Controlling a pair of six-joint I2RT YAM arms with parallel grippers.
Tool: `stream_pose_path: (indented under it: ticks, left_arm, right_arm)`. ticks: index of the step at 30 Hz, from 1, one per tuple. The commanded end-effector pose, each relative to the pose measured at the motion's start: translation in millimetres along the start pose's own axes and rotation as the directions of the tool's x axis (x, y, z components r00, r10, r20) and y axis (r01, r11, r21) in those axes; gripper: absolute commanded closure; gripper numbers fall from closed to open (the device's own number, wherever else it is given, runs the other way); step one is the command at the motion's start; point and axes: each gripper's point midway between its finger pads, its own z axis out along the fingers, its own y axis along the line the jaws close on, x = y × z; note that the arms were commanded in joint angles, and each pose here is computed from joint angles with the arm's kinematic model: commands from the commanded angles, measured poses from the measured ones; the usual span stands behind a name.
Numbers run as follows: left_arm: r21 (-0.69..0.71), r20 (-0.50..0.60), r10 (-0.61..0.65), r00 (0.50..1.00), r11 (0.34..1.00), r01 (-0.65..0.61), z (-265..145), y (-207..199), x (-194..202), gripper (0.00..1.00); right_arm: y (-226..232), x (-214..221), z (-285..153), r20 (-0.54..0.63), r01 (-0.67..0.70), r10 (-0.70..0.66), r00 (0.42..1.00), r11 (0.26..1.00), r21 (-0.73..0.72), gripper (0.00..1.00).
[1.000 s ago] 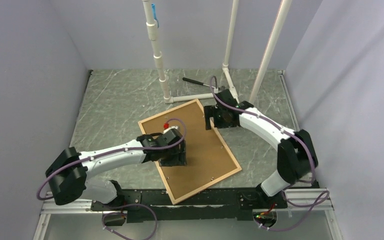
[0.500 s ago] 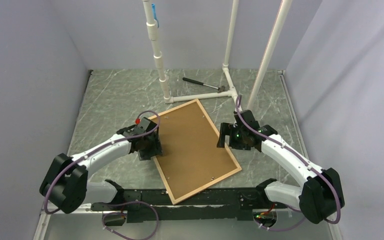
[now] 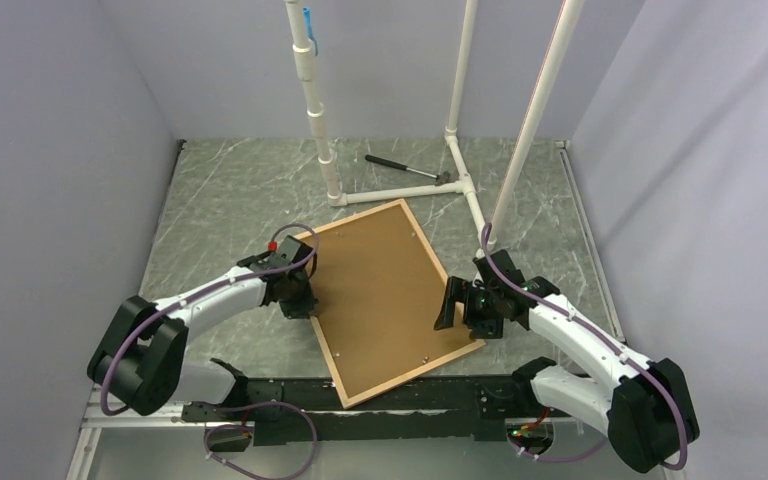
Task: Put the photo into the frame
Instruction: Adjust the photo frame at the center of the board.
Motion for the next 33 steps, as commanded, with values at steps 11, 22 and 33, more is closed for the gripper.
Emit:
stream_pose_path:
  ticks: [11,22,33]
  left_arm:
    - [0.169,0.001,-0.093,0.996,0.981,0.092,-22,-2,47,1.00]
    - [0.139,0.038,-0.162,0.986,0.978,0.156,-36,12,63,1.00]
    - [0.264,0.036,-0.174,0.984,0.951,0.159,-57,-27,49,1.00]
  right_arm:
    - [12,14,-14,-0.034,-0.037,0.035,0.999,0.997,-0.074,0.04]
    - [20,12,-24,-0.061,-0.002,-0.003,0.998,0.997,-0.082,0.03]
    - [10,24,-16,-0.109,0.000,-0.007,0.994,0.998,-0.064,0.04]
